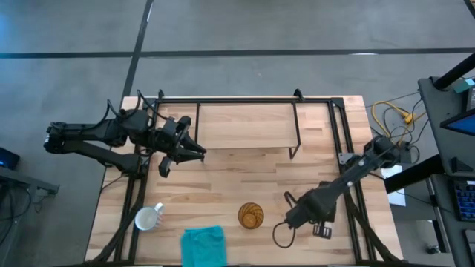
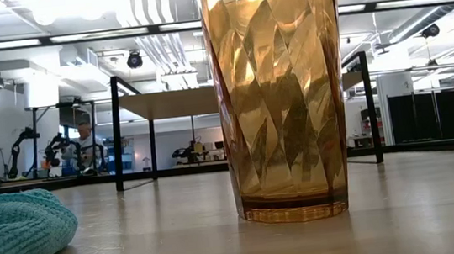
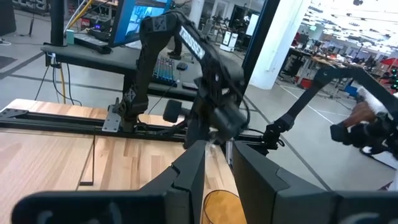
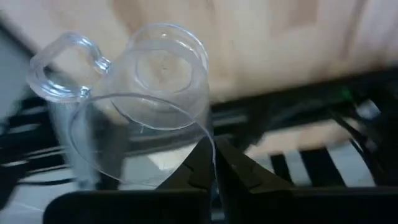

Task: Stack small to large cups/mugs on shelf
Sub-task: Put the transparent mug on the shelf

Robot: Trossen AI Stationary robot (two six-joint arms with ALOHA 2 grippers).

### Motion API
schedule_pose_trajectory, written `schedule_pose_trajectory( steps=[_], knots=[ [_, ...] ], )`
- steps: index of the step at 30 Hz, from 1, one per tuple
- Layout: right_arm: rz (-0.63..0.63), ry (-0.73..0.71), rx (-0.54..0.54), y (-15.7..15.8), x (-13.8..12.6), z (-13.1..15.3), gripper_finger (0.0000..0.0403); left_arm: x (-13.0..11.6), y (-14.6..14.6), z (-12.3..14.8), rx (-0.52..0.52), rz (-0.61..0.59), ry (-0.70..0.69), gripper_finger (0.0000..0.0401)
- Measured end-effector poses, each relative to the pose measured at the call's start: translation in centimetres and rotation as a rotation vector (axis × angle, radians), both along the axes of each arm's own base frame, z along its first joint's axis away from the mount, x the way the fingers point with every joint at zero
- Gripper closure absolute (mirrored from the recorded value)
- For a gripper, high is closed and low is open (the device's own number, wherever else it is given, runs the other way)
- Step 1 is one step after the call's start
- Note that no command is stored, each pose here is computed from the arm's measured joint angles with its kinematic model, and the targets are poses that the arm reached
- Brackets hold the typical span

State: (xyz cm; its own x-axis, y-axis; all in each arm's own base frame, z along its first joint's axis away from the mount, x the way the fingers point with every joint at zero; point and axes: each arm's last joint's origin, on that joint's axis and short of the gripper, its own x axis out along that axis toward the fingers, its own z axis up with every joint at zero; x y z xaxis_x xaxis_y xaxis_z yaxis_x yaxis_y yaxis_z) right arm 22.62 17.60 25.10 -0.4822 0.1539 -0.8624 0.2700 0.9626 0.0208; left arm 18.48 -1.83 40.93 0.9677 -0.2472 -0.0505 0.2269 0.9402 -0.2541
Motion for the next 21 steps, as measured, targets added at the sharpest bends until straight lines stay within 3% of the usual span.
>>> schedule_pose_trajectory(
  steps=[2,10,21],
  knots=[
    [-0.022,-0.073,0.038,-0.6,0.1,1.6,0.0394,0.0,0.0,0.0,0.000,0.000,0.000,0.0334],
    [-0.235,-0.354,-0.034,-5.1,-0.5,7.8,0.0395,0.0,0.0,0.0,-0.006,0.001,0.000,0.0334],
    [-0.306,-0.628,-0.251,-12.4,-1.3,10.8,0.0395,0.3,0.0,0.0,-0.006,0.021,-0.004,0.0334]
  ],
)
